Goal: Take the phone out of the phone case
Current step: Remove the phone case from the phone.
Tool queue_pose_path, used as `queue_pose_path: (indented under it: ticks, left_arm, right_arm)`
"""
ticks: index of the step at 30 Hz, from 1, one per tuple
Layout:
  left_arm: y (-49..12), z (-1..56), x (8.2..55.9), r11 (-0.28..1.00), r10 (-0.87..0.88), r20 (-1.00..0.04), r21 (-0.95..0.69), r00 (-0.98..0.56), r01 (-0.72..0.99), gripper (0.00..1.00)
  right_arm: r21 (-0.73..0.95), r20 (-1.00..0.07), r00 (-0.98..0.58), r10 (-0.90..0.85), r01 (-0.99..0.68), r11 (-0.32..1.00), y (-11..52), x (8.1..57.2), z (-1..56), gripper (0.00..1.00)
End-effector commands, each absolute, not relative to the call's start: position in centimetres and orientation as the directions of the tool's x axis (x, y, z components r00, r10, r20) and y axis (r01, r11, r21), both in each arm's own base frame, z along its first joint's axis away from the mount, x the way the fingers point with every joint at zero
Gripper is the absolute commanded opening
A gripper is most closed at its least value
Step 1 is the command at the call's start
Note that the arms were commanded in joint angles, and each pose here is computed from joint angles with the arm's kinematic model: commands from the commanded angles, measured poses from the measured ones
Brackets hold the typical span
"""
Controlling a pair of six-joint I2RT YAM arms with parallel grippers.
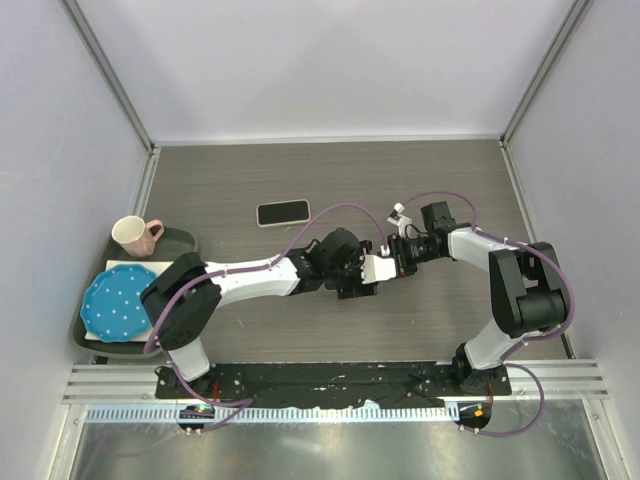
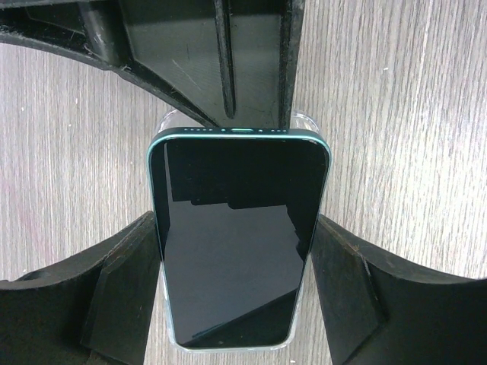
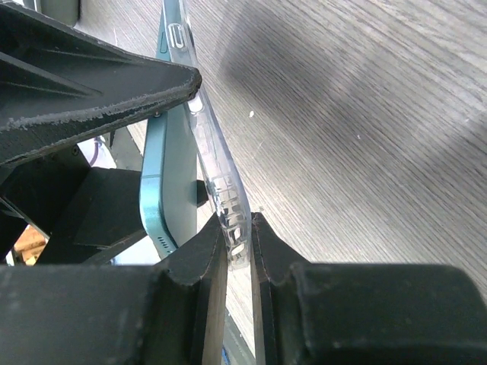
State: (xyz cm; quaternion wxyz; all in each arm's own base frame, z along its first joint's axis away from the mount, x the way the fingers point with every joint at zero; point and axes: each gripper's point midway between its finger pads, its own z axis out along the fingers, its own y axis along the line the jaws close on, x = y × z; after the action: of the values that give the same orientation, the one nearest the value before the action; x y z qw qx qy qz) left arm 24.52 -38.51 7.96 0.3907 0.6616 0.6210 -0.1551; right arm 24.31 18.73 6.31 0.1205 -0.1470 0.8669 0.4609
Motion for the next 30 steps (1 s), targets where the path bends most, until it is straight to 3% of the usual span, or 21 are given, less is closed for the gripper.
queue_pose_path:
  ticks: [1, 3, 15, 30]
  left_arm:
    - [-39.3, 11.2, 24.1, 0.097, 0.632, -0.749, 0.334, 0.202, 0.938, 0.04]
    - [-39.3, 11.4, 24.1, 0.101, 0.627, -0.753, 0.333, 0.2, 0.937, 0.0]
    - [-39.2, 12.8, 23.5, 0.108, 0.587, -0.791, 0.286, 0.171, 0.952, 0.0]
    - [-38.6, 12.3, 24.7, 0.128, 0.623, -0.76, 0.333, 0.186, 0.934, 0.0]
  right_arm:
    - [0.716, -0.42, -0.902, -0.101, -0.398, 0.574, 17.8, 27.2, 6.8, 0.01]
    - [0.718, -0.406, -0.909, -0.094, -0.381, 0.582, 17.6, 27.3, 6.4, 0.01]
    - [0.704, -0.387, -0.92, -0.065, -0.34, 0.623, 16.6, 28.0, 5.6, 0.01]
    - [0.552, -0.478, -0.878, 0.02, -0.282, 0.785, 13.0, 31.4, 5.7, 0.01]
